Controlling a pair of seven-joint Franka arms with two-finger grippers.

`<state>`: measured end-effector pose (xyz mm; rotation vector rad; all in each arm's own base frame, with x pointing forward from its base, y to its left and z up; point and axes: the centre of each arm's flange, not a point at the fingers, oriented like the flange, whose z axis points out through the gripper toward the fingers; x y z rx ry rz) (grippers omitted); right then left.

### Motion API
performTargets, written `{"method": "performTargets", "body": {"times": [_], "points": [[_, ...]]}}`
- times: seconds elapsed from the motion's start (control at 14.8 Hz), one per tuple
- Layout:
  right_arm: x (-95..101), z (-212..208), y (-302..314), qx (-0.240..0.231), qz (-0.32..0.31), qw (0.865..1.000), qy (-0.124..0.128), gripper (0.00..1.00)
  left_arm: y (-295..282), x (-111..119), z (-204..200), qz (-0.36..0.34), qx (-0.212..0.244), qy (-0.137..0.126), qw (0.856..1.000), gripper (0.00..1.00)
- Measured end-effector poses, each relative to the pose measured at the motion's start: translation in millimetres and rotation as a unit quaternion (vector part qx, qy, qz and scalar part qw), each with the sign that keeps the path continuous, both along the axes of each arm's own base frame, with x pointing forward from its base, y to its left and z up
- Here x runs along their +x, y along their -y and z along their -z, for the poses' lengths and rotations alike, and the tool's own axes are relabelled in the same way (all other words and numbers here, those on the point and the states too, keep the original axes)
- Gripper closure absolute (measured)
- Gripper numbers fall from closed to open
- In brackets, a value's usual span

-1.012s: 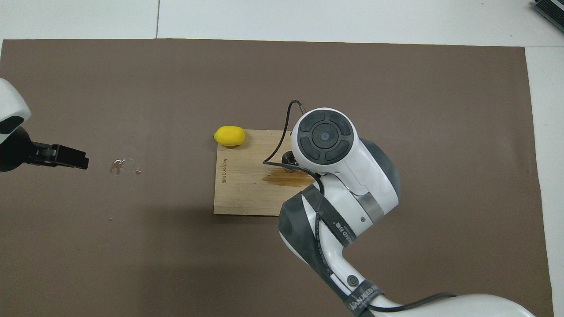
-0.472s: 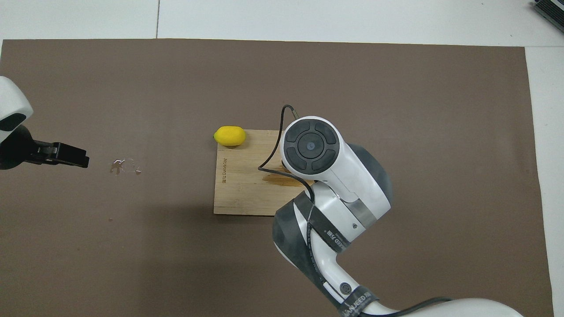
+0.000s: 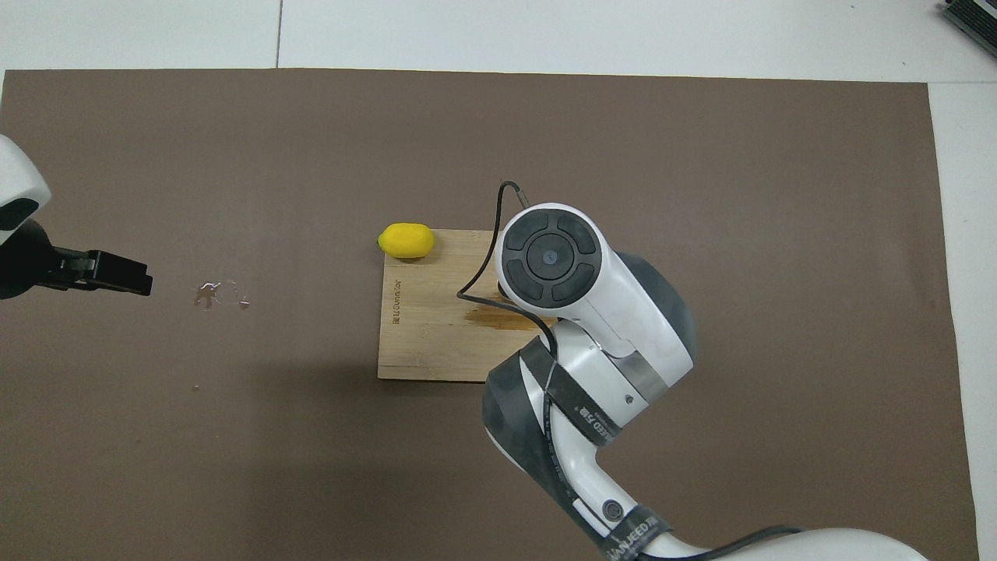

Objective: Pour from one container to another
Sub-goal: 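Tilt the glass cup with the right gripper to pour into the metal cup, then turn the glass cup upright and carry it back to its spot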

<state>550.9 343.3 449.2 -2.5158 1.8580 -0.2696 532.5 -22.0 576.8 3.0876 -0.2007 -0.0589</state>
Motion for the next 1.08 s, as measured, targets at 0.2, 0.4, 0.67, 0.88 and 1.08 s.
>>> {"method": "performTargets", "body": {"times": [0.2,0.4,0.67,0.88,1.08], "points": [[6.4,-6.0,7.0,0.050,0.037,0.998,-0.023,0.49,-1.0,0.3,0.6,-0.001,0.000,-0.001,1.000,0.00],[16.6,-8.6,22.9,0.085,0.071,0.993,-0.041,0.49,-2.8,0.5,0.9,-0.003,0.000,-0.001,1.000,0.00],[31.6,-8.0,51.1,0.134,0.121,0.981,-0.067,0.49,-5.2,0.6,0.9,-0.005,0.000,-0.001,1.000,0.00],[47.5,0.2,86.5,0.188,0.158,0.966,-0.086,0.49,-8.0,0.7,0.9,-0.008,0.000,-0.001,1.000,0.00],[57.2,25.3,134.2,0.242,0.184,0.947,-0.108,0.49,-9.8,0.7,0.9,-0.010,0.000,-0.001,1.000,0.00]]}}
